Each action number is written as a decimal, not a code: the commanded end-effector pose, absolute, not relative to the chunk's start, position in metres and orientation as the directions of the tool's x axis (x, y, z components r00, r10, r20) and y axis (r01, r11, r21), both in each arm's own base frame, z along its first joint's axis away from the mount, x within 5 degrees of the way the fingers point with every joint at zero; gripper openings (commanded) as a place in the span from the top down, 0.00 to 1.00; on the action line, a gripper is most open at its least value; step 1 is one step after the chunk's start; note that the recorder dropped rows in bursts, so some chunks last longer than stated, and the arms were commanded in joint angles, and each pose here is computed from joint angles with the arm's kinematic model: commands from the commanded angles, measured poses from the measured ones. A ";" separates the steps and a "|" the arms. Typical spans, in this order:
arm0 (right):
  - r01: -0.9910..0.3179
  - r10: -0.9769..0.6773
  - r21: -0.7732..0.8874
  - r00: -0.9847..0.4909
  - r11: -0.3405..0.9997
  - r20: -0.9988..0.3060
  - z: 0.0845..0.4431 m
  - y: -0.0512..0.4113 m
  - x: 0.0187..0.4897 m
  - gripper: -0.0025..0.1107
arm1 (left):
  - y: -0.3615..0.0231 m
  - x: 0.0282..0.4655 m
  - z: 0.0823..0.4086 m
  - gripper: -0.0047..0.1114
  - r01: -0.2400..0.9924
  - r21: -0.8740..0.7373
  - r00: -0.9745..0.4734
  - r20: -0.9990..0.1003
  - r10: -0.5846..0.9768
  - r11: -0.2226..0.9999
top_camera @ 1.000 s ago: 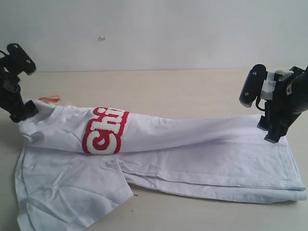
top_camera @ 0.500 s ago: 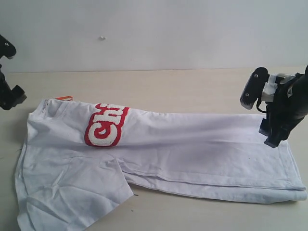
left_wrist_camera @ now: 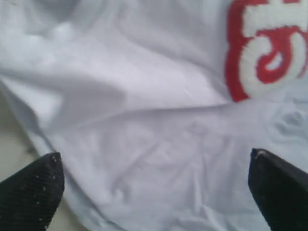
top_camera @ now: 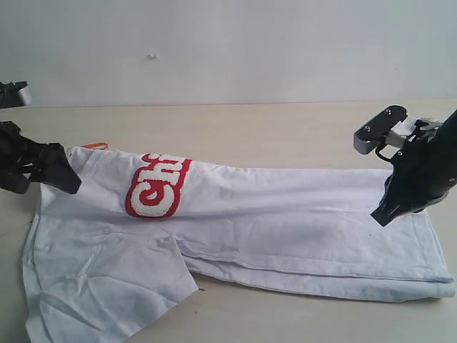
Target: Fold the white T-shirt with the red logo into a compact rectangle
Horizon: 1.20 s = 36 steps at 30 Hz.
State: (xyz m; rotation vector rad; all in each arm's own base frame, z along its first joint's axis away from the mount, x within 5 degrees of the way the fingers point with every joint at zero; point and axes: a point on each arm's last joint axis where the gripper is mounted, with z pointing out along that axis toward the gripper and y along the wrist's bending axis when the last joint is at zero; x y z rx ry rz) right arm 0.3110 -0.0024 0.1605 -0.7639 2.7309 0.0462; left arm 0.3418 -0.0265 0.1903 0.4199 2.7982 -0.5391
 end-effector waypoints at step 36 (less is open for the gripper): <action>-0.414 -0.415 -0.040 -0.901 0.910 -0.125 0.097 -0.013 0.316 0.98 | -0.022 0.264 0.092 0.06 -0.026 -0.494 -0.886 0.414 0.209 0.869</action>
